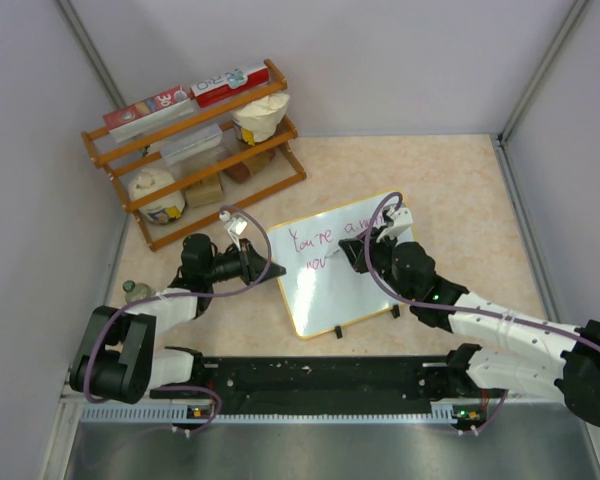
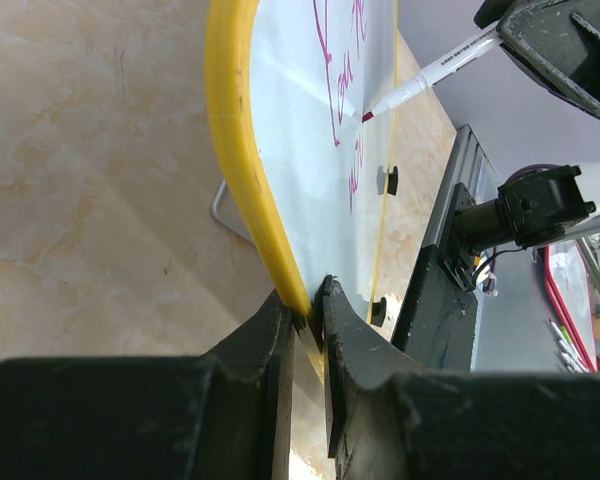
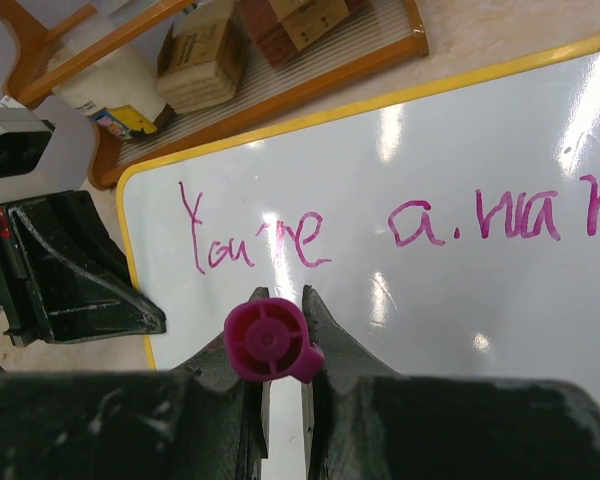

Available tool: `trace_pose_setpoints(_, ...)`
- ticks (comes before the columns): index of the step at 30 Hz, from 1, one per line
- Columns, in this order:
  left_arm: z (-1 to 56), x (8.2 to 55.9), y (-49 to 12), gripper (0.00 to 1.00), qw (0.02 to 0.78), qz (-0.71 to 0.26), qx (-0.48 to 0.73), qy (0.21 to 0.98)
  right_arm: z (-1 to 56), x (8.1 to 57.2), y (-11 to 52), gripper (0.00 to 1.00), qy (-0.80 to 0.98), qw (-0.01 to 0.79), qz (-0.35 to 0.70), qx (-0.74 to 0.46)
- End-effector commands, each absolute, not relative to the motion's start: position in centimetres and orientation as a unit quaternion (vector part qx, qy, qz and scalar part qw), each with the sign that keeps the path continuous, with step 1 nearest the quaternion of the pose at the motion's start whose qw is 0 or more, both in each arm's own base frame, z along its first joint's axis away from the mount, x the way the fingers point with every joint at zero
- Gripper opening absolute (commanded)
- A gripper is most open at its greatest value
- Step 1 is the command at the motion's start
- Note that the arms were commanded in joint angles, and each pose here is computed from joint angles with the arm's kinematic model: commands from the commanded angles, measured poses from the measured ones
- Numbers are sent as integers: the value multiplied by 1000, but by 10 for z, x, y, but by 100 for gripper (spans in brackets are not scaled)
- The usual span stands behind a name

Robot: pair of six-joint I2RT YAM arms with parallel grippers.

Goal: Write a sentence on the whiteboard

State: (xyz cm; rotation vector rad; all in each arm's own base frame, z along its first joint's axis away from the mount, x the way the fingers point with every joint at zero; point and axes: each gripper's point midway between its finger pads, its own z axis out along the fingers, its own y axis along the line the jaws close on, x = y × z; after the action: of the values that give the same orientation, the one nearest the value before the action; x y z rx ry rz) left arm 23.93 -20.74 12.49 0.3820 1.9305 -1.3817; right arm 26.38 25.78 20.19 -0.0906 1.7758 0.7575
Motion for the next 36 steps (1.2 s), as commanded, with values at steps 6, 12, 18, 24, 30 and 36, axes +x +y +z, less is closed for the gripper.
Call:
trace_pose_setpoints(6, 128, 251, -204, 0, 407, -509, 174, 738, 194, 266, 248, 0, 766, 567, 303, -37)
trace_pose_setpoints(12, 128, 251, -204, 0, 407, -509, 174, 738, 181, 259, 244, 0, 774, 555, 303, -35)
trace_pose_setpoints(18, 128, 250, -204, 0, 407, -509, 174, 738, 174, 257, 242, 0, 779, 549, 303, -33)
trace_pose_setpoints(24, 129, 251, -204, 0, 408, -509, 174, 738, 173, 257, 239, 0, 779, 552, 296, -31)
trace_pose_setpoints(30, 128, 250, -204, 0, 407, -509, 174, 738, 172, 258, 235, 0, 781, 554, 287, -29)
trace_pose_setpoints(36, 128, 251, -204, 0, 407, -508, 173, 739, 175, 259, 233, 0, 780, 559, 281, -29)
